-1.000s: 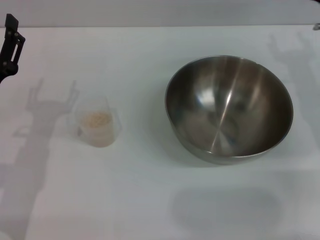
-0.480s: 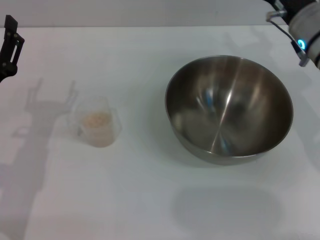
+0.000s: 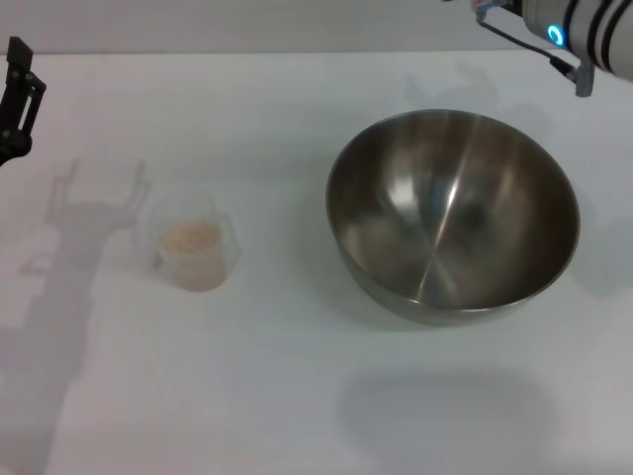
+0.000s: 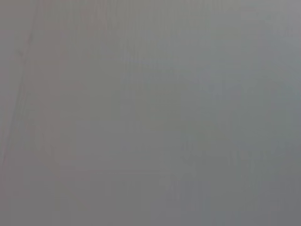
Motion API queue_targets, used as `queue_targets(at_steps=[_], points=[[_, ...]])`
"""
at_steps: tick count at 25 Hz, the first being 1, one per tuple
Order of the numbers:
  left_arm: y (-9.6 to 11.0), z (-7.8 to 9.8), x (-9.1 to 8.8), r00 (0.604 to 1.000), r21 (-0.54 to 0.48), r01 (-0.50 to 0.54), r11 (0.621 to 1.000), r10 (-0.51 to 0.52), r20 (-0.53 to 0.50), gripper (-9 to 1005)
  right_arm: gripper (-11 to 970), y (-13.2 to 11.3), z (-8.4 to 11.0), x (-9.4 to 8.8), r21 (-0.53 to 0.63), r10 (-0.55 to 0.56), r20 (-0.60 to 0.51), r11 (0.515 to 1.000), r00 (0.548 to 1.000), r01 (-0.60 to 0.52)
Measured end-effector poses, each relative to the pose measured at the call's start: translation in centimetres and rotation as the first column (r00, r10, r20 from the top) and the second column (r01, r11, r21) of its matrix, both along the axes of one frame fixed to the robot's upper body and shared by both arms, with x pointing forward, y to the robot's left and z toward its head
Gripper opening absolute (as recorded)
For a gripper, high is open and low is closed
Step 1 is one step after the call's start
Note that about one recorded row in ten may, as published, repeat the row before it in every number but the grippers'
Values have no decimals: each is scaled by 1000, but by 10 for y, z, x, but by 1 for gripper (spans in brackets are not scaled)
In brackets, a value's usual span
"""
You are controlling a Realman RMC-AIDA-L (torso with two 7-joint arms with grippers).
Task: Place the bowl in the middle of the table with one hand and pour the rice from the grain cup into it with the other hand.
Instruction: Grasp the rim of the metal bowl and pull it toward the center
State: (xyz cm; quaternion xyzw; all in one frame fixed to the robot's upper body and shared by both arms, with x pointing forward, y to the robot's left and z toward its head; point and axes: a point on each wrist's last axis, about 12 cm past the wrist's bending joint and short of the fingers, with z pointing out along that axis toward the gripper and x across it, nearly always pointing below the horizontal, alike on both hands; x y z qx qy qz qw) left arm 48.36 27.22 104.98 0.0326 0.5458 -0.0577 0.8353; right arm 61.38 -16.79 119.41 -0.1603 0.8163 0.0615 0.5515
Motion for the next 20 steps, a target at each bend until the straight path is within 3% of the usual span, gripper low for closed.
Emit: queue_targets(at_steps=[6, 10, 16, 20], points=[[2, 0, 0, 1000, 11, 0, 1000, 0, -2, 808, 784, 4, 24, 2, -102, 52, -158, 992, 986, -68], [2, 0, 1, 1000, 12, 0, 1000, 0, 0, 806, 783, -4, 42, 0, -181, 54, -299, 977, 953, -112], [2, 0, 2, 1000, 14, -2, 1000, 2, 1, 804, 783, -15, 53, -2, -200, 36, -400, 972, 916, -126], [3, 0, 2, 1000, 18, -5, 1000, 5, 1, 802, 783, -29, 53, 3, -202, 7, -500, 971, 866, -124]])
